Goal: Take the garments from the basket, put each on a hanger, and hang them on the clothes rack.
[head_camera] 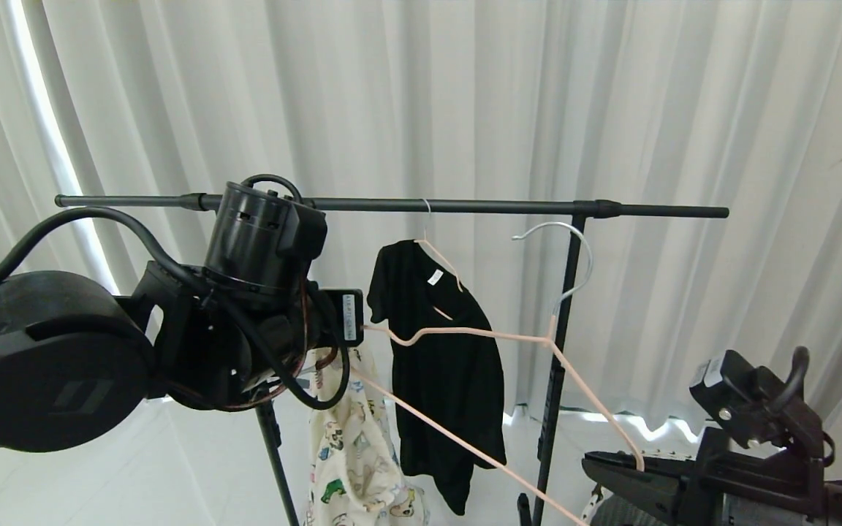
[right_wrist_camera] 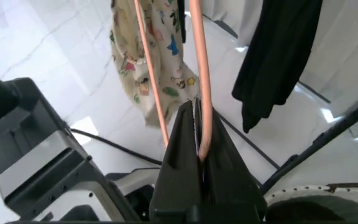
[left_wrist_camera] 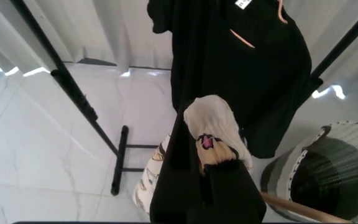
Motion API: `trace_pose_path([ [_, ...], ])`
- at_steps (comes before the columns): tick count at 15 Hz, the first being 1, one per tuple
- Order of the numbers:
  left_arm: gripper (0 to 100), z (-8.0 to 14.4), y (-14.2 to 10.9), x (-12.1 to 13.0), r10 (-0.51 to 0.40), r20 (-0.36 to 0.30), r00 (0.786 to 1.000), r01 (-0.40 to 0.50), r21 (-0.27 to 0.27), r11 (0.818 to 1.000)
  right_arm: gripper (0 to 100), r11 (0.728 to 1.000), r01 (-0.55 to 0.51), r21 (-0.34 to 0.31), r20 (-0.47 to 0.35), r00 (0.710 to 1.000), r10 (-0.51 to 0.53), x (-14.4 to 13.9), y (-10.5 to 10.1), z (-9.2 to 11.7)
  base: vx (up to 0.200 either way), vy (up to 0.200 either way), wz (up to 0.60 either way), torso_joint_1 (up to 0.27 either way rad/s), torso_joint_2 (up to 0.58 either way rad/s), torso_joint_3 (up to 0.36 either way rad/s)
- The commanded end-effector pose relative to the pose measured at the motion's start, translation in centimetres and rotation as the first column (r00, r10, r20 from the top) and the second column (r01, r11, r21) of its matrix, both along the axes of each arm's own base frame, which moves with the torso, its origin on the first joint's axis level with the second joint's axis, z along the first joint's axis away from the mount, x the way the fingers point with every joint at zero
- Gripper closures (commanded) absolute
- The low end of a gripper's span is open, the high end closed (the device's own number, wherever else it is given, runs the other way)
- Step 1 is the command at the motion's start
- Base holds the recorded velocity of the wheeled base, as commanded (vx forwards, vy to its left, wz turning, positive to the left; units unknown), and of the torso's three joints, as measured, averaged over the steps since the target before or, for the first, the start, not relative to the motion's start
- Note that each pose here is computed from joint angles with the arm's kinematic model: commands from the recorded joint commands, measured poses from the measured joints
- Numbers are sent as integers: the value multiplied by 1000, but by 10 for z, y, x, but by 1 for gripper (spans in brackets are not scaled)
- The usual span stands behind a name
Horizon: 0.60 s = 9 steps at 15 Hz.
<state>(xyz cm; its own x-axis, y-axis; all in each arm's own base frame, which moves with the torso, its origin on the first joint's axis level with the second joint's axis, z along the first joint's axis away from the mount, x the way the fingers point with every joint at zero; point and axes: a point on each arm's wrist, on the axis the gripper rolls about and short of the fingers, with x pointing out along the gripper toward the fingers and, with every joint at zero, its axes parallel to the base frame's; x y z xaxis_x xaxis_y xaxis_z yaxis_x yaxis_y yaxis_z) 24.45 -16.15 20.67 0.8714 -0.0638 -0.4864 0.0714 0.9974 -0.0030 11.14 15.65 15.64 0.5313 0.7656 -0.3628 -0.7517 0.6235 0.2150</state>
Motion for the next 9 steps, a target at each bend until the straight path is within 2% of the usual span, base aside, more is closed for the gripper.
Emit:
trace_pose_path([
  [1,100,1,-1,-1,-3,4,1000,3,-4,1000,100,999,49,-23,-24,999,-49,9,12,-7,0,0,0,0,0,0],
  [3,100,1,-9,-7,-36,3,999,36,-8,999,100,997,78,-8,-16,997,-78,16,21,-8,0,0,0,0,0,0],
  [5,100,1,-18,-13,-50,0,999,50,-45,998,100,998,66,4,-8,998,-66,17,29,-10,0,0,0,0,0,0],
  [9,100,1,-36,-28,-129,0,992,128,-51,990,100,999,37,16,-2,999,-37,20,46,-8,0,0,0,0,0,0],
])
